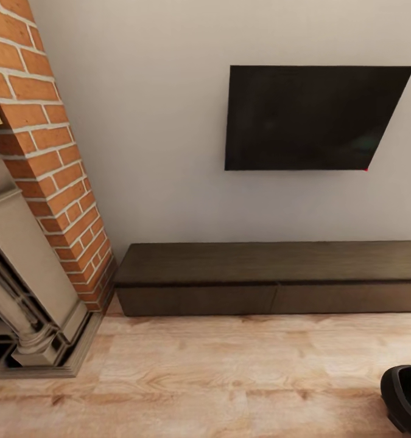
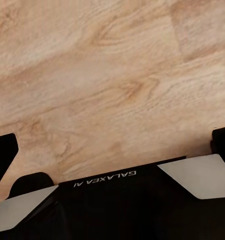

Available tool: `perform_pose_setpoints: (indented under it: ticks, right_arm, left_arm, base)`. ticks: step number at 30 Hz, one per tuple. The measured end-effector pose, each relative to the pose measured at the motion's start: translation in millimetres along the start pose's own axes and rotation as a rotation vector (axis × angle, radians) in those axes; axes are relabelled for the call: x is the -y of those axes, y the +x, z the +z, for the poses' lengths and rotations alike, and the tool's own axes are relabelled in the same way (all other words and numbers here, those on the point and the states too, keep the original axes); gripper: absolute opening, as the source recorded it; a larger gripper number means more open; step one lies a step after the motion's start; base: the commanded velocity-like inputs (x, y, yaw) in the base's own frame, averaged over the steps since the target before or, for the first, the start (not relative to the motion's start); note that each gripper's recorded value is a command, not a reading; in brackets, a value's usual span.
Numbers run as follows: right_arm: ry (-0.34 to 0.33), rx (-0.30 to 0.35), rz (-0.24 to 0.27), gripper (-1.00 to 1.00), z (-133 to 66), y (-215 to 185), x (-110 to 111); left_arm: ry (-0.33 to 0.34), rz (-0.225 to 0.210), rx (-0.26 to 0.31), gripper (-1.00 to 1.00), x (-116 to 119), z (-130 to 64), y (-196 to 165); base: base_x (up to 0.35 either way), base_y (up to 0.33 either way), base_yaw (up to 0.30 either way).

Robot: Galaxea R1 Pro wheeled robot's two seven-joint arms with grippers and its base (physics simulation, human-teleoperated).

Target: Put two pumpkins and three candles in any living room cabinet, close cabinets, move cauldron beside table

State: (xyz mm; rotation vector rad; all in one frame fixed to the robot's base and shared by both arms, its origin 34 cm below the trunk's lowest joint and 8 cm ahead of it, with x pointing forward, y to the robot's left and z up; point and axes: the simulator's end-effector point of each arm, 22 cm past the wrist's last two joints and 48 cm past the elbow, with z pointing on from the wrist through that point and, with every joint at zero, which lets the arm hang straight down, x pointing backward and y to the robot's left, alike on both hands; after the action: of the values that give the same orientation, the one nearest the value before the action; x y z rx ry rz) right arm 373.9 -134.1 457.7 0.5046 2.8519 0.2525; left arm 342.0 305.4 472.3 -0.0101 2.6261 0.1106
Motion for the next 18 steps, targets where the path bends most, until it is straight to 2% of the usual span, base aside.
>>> perform_pose_setpoints:
  ticks: [7, 12, 18]
  right_arm:
    - [-0.001, 0.002, 0.0, 1.0, -0.2, -0.6, -0.3]
    - [-0.002, 0.001, -0.001, 1.0, -0.2, -0.3, -0.5]
    - [-0.002, 0.0, -0.003, 1.0, -0.2, 0.2, -0.5]
  left_arm:
    - [0.0, 0.0, 0.002, 1.0, 0.1, 0.0, -0.7]
    - [0.0, 0.0, 0.003, 1.0, 0.0, 0.0, -1.0]
    - [0.0, 0.0, 0.003, 1.0, 0.0, 0.0, -1.0]
  base:
    - [0.222, -0.068, -0.076]
    - [0.193, -0.151, -0.012]
    - [0.159, -0.027, -0.001]
